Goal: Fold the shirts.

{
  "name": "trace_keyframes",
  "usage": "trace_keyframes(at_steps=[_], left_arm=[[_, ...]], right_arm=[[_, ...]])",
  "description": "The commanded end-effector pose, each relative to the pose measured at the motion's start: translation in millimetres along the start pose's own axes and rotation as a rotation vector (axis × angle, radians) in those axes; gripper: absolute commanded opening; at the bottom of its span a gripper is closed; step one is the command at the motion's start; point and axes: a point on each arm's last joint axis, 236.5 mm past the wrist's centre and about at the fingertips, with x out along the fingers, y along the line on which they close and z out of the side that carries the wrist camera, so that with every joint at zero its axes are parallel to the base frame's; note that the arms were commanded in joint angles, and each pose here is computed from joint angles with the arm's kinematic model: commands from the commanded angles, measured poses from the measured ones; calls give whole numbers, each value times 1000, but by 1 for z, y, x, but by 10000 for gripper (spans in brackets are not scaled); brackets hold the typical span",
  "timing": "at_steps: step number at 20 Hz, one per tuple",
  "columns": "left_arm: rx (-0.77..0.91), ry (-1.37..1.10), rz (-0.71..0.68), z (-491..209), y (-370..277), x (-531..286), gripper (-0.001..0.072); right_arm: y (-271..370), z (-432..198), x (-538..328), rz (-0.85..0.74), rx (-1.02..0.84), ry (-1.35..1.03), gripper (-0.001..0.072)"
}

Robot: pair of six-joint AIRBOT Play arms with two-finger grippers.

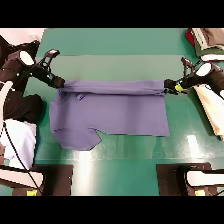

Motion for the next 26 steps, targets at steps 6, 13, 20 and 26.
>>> trace_keyframes(at_steps=[6, 13, 20, 26], left_arm=[[-81, 108, -16, -30, -4, 6, 521], [-145, 143, 70, -55, 3, -55, 521], [-398, 220, 50, -183, -12, -78, 521], [-513, 318, -109, -261, -79, -41, 521]], right_arm=[[32, -15, 4, 109, -7, 47, 445], [17, -55, -32, 17, -100, 177, 509], [25, -73, -103, -7, -176, 124, 509], [26, -88, -108, -1, -176, 158, 509]])
